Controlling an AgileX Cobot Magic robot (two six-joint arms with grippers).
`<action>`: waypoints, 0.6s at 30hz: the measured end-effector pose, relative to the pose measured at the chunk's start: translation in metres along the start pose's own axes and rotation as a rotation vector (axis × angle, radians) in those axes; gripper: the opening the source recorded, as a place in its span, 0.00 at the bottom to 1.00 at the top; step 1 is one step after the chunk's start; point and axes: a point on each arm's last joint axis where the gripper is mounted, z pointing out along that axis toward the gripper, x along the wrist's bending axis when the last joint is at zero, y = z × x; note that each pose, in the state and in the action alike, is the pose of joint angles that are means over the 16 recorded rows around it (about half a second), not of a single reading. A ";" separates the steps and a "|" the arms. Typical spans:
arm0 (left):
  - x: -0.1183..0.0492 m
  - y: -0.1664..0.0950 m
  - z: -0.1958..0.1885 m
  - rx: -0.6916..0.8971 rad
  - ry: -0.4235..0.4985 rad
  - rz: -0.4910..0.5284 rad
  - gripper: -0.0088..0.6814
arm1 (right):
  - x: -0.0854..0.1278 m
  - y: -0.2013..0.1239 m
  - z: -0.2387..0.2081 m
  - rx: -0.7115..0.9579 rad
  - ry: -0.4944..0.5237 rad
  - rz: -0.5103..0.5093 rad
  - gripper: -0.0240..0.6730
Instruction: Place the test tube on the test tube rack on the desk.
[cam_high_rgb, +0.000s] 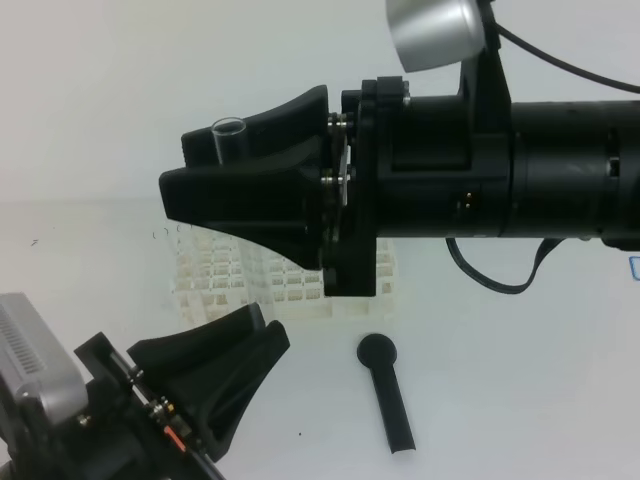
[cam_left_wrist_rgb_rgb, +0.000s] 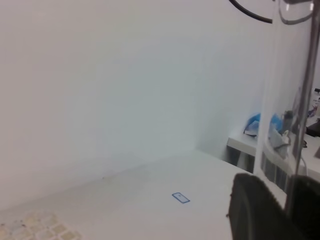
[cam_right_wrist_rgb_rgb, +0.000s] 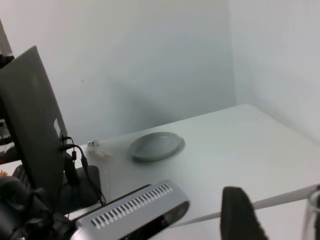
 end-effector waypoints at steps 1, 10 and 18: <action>0.000 0.000 0.000 0.001 0.000 0.000 0.17 | 0.000 0.000 0.000 0.000 -0.002 -0.001 0.42; 0.000 -0.001 0.000 0.014 0.005 0.000 0.17 | -0.003 -0.001 0.000 0.003 -0.022 -0.019 0.24; 0.001 -0.001 -0.002 0.030 0.015 0.011 0.26 | -0.003 -0.001 0.001 0.005 -0.023 -0.038 0.20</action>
